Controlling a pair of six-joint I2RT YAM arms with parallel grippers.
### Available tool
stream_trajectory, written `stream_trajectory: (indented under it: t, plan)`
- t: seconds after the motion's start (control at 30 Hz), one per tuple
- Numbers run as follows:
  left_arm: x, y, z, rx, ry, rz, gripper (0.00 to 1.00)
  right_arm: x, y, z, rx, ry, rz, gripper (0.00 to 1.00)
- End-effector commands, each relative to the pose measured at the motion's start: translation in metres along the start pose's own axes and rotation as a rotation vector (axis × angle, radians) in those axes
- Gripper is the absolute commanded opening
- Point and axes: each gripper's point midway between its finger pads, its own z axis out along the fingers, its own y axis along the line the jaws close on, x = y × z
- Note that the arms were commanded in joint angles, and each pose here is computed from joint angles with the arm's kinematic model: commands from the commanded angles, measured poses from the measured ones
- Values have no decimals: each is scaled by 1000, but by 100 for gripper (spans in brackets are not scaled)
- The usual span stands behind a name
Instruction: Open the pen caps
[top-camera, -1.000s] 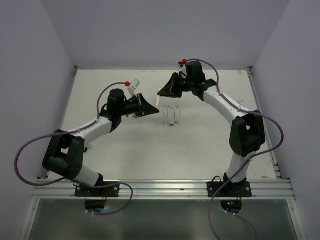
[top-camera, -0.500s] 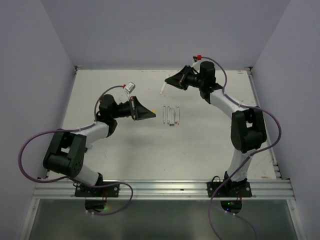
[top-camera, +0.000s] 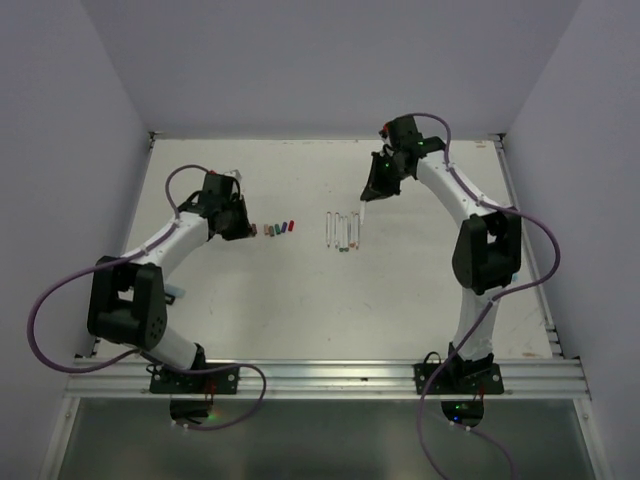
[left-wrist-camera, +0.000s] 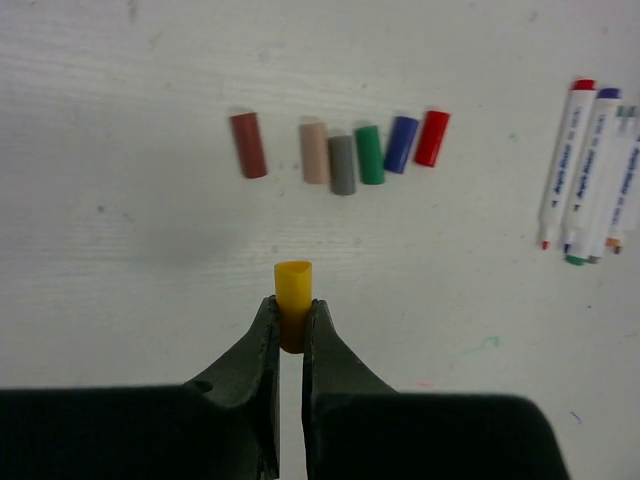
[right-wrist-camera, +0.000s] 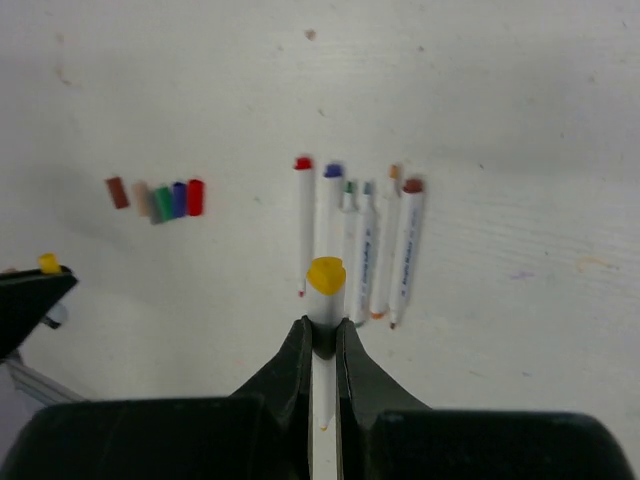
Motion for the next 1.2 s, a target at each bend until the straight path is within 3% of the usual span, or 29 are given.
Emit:
stream_trajectory:
  t: [0.0,0.43,0.83,1.03,1.13,1.17]
  plan:
    - [5,46,-1,-222,-11,71,0,38,-43,1,162,136,-41,0]
    - [1,63,50,-284,59,128,0,56,-73,43,229,218,-20,0]
    - [-25,55,67,-267,53,114,6,58,-83,66,248,250,-26,0]
    - [-19,57,67,-267,75,105,11,44,-82,84,233,205,-16,0]
    - [-17,57,64,-269,76,95,21,43,-84,91,250,207,-21,0]
    - [-15,57,64,-267,78,91,30,43,-84,93,255,207,-24,0]
